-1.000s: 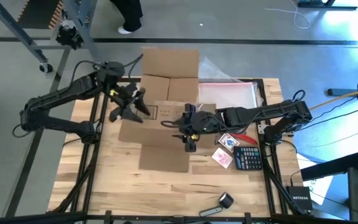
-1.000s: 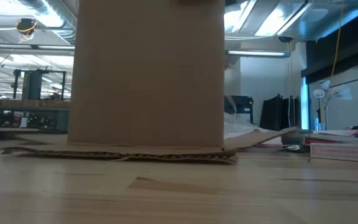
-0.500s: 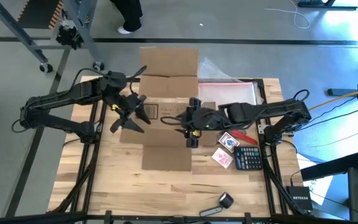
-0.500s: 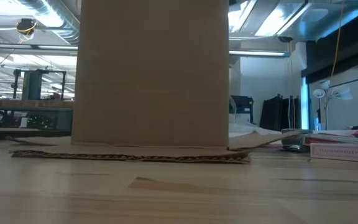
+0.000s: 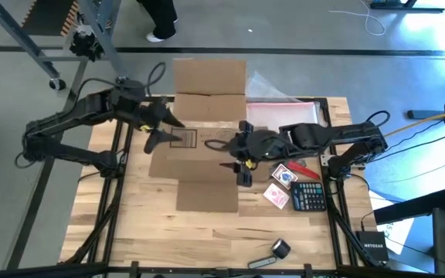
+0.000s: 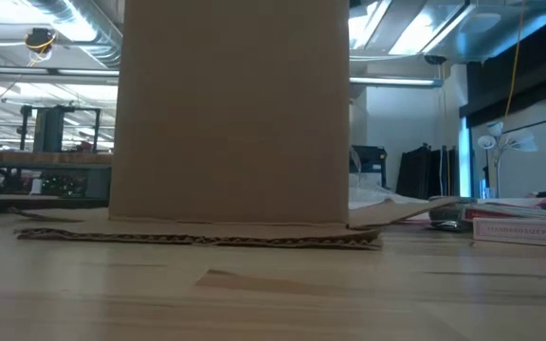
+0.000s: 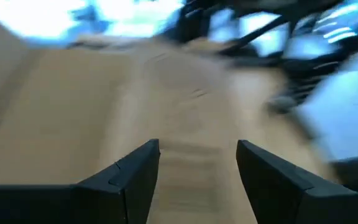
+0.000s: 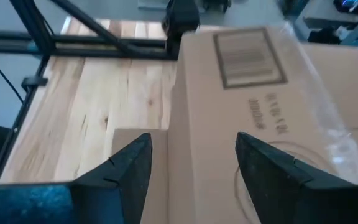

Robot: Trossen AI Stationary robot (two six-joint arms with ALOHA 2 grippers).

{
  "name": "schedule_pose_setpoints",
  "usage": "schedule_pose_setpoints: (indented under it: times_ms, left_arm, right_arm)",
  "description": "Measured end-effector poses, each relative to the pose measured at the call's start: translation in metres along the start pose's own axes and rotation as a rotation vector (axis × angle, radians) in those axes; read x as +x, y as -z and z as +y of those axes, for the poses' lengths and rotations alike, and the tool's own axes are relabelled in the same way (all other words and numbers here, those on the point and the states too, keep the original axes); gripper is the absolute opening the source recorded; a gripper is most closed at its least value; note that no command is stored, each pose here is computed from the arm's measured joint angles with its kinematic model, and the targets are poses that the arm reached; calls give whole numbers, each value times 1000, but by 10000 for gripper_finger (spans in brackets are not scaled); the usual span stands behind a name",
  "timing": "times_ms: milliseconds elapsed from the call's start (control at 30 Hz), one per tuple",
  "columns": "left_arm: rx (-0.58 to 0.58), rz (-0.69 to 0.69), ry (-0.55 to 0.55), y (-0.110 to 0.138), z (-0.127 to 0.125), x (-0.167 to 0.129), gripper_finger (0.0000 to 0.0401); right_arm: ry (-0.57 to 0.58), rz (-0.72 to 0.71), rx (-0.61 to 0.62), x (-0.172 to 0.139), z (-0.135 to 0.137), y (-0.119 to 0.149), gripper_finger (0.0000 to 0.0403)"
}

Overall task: Unpack boxes
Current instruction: Break down box until it is fully flat

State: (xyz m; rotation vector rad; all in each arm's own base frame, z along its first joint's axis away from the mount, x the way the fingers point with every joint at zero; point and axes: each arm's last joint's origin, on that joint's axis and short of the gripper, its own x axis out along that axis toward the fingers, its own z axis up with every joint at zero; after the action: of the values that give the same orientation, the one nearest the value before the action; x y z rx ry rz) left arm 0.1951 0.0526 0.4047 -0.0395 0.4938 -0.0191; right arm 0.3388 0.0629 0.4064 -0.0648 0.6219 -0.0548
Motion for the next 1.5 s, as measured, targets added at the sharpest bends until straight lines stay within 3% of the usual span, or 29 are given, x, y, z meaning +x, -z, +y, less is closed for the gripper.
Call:
schedule_pose_setpoints:
  times_ms: [133,300,500,567,767,1033,1167,1233,1300,1500]
  left_arm:
    - [55,108,-282,10,22,5,209]
    - [139,193,-337,25,37,12,209]
    - [149,70,-473,13,48,3,209]
    - [146,88,-515,15,54,1,209]
    - [129,199,-447,43,59,18,209]
    - [49,-20,-126,29,41,19,209]
    - [23,4,-50,32,35,22,209]
    - [26,13,-70,32,34,23,209]
    - [40,7,-164,27,35,16,209]
    - [203,6,-376,16,36,-1,209]
  right_arm:
    - [33,20,-7,11,1,10,225]
    - [48,48,-18,18,1,17,225]
    - [50,68,-24,24,2,24,225]
    - [50,81,-28,27,3,28,225]
    - [49,74,-32,34,4,33,225]
    - [58,76,-51,36,4,36,225]
    - [80,71,-51,36,4,35,225]
    - [84,70,-51,36,4,35,225]
    - [84,67,-52,36,4,35,225]
    - [83,65,-59,36,4,35,225]
